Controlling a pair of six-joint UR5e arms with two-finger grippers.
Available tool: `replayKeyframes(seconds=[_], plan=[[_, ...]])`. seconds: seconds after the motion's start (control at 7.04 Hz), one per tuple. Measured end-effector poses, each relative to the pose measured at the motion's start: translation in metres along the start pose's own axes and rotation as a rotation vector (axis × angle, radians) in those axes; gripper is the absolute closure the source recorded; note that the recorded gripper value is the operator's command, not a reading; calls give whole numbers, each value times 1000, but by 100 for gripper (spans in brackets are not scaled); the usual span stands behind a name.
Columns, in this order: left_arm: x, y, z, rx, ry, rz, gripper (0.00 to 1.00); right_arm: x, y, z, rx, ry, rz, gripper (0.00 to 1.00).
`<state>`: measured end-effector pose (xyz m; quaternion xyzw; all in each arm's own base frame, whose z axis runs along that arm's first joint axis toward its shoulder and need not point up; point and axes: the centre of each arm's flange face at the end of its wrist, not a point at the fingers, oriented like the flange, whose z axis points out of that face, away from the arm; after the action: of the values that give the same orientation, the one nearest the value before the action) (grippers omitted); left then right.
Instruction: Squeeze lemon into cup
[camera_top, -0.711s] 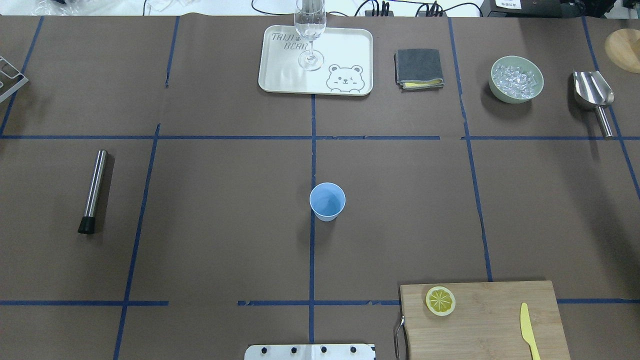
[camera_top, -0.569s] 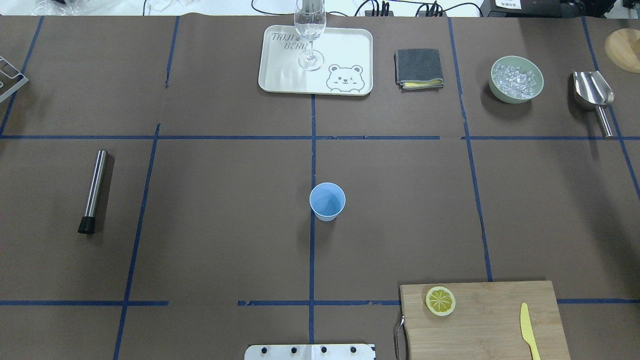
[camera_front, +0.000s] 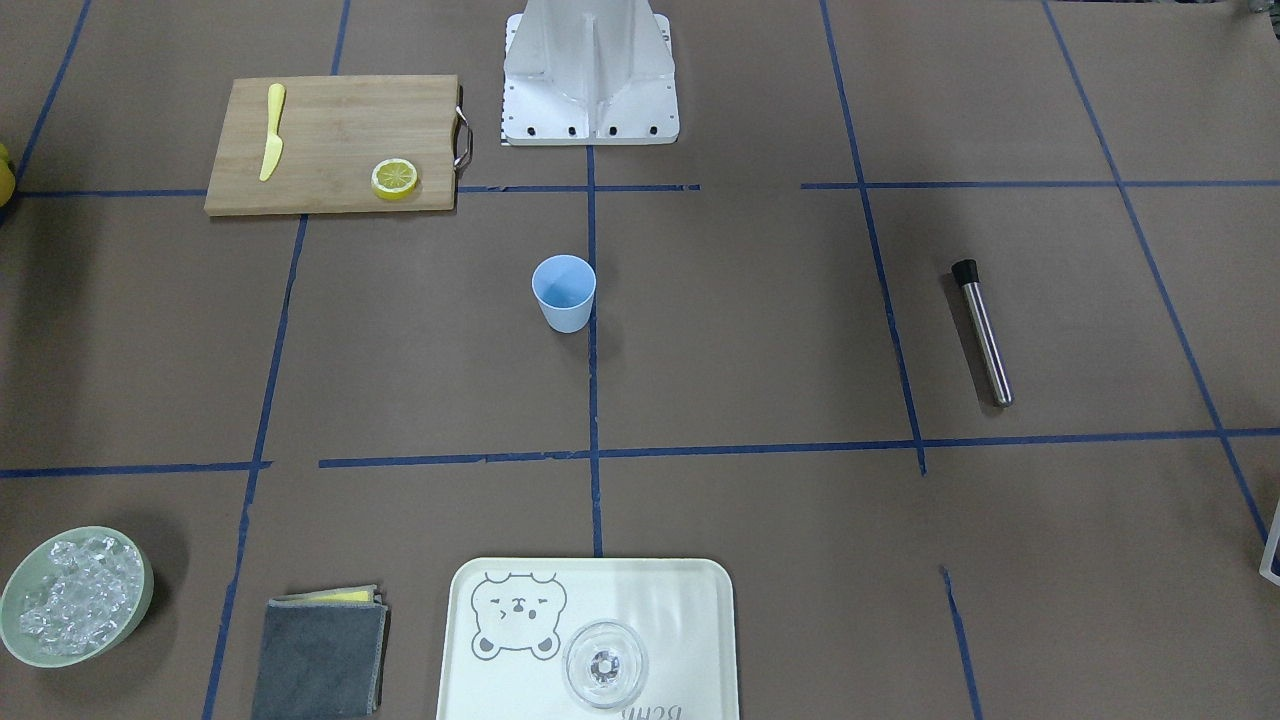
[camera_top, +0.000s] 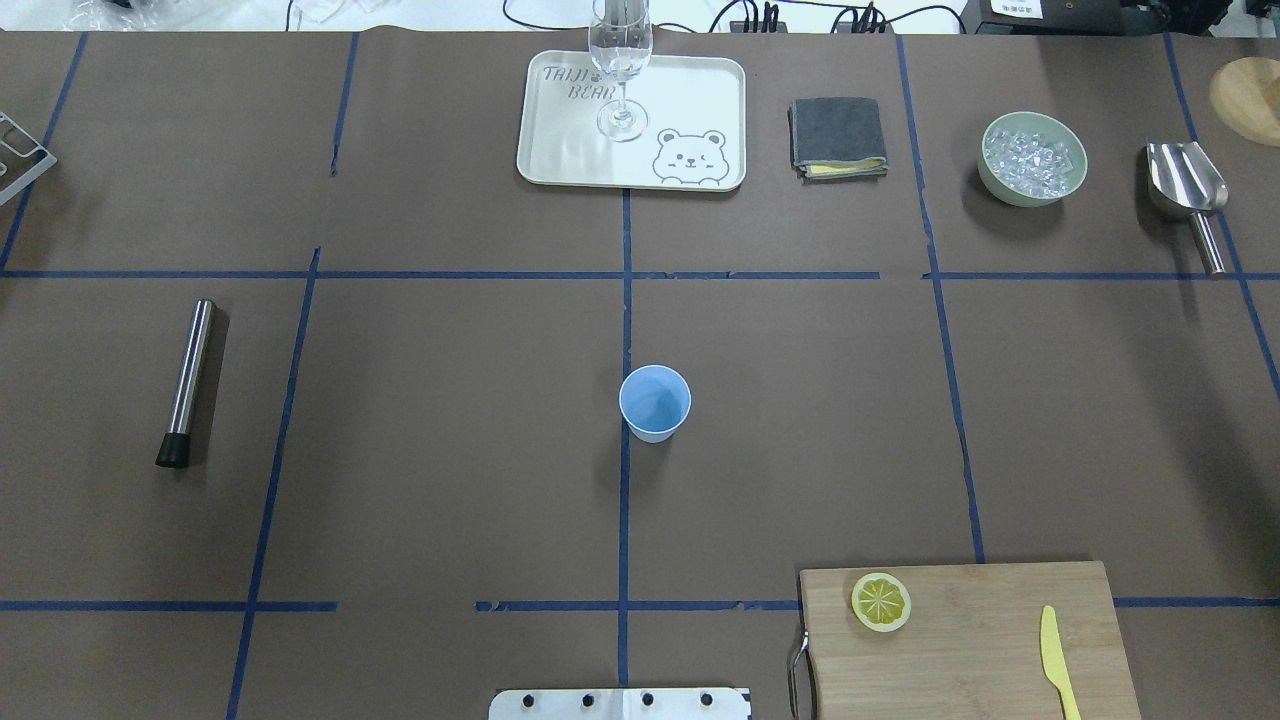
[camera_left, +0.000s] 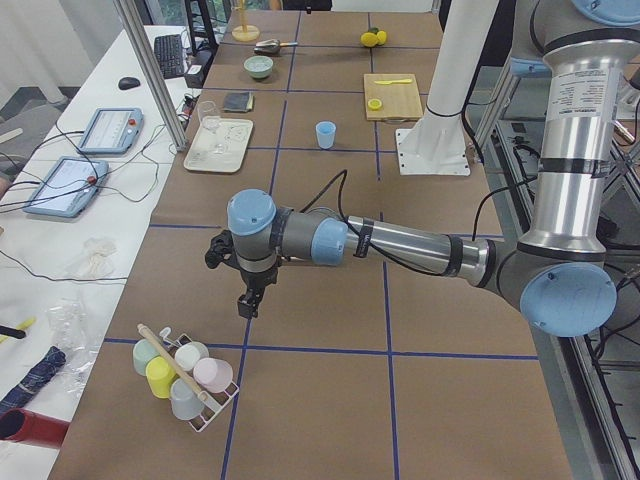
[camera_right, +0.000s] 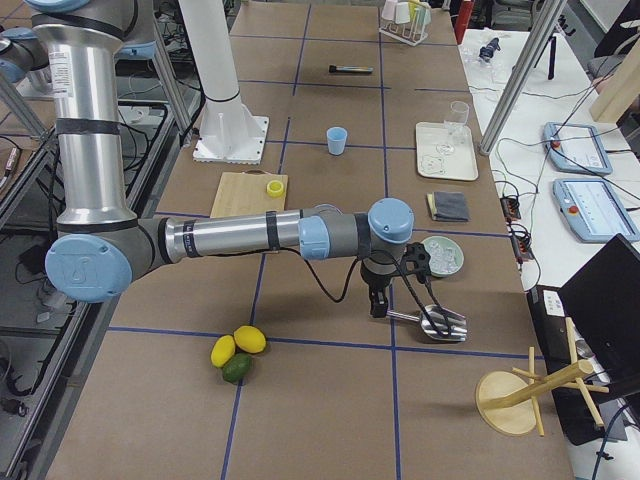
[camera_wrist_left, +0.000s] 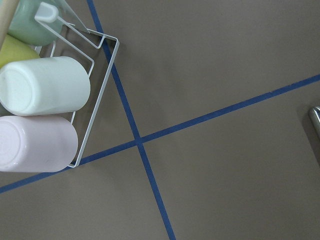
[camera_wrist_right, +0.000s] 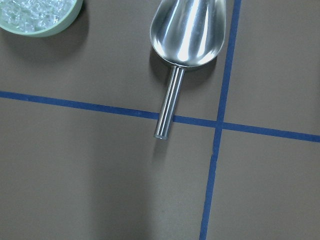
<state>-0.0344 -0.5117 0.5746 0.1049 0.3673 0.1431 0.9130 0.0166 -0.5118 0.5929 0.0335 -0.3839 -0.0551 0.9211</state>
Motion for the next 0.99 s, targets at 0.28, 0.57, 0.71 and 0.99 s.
replayKeyframes(seconds=[0.28,0.57,0.71,0.99], plan=[[6,1,1,25,5,17,0,-3,1,-3,7,0,0,0],[48,-13,19,15,38,-3,0,-7,2,-5,30,-1,-33,0],[85,-24,41,-1,69,-16,0,-6,8,-2,48,-6,-55,0],[157,-34,86,-30,126,-113,0,-7,18,6,73,-17,-89,0]])
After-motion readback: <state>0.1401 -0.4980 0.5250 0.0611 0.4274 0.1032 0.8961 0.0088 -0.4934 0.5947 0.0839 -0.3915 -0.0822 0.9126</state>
